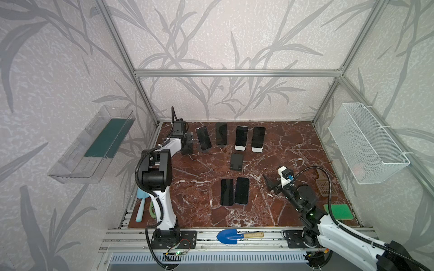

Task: Remove the phone from the phone stand
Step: Place the phone stand at the top-left of the table, then move the phone stand to the center of the table.

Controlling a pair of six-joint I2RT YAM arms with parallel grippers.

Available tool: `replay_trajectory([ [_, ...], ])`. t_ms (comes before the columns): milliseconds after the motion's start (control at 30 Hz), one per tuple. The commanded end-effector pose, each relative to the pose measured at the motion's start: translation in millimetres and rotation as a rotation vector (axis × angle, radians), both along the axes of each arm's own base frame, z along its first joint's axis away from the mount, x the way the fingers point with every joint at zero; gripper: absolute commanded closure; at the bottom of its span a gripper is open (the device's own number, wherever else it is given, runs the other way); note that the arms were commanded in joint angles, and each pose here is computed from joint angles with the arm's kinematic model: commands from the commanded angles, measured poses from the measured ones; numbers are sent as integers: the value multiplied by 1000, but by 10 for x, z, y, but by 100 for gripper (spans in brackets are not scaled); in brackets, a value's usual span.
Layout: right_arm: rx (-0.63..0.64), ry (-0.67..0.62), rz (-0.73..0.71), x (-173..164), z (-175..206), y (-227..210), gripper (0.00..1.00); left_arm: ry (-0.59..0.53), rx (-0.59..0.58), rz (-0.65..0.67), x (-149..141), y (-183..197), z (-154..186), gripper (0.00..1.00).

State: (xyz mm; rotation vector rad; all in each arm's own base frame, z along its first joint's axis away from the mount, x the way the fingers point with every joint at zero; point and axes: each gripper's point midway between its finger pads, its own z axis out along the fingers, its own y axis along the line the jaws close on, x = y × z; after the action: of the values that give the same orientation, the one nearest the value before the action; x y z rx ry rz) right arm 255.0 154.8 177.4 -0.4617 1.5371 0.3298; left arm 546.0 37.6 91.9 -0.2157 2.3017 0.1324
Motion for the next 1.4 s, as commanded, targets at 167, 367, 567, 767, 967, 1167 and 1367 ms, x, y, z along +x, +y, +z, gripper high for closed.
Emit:
replay_trajectory([
  [167, 11, 50, 96, -3, 200, 204, 6, -27, -20, 51, -29, 56, 253, 0],
  [367, 47, 118, 91, 90, 652, 506, 8, -173, -92, 69, -299, -9, 919, 0],
  [567, -24, 259, 38, 251, 623, 1178, 7, -379, -179, 151, -896, -30, 1557, 4],
  [767, -18, 412, -168, 634, 344, 1535, 5, -574, -179, 10, -1563, -745, 1805, 4],
  [967, -60, 505, -244, 879, 55, 1784, 1, -555, -208, -112, -1958, -1145, 1450, 4],
  [1167, -66, 587, -313, 1029, -303, 1812, 1, -499, -272, -237, -2149, -1391, 956, 4],
  [1367, -84, 596, -412, 1143, -442, 1749, 1, -430, -242, -378, -2166, -1602, 577, 3],
])
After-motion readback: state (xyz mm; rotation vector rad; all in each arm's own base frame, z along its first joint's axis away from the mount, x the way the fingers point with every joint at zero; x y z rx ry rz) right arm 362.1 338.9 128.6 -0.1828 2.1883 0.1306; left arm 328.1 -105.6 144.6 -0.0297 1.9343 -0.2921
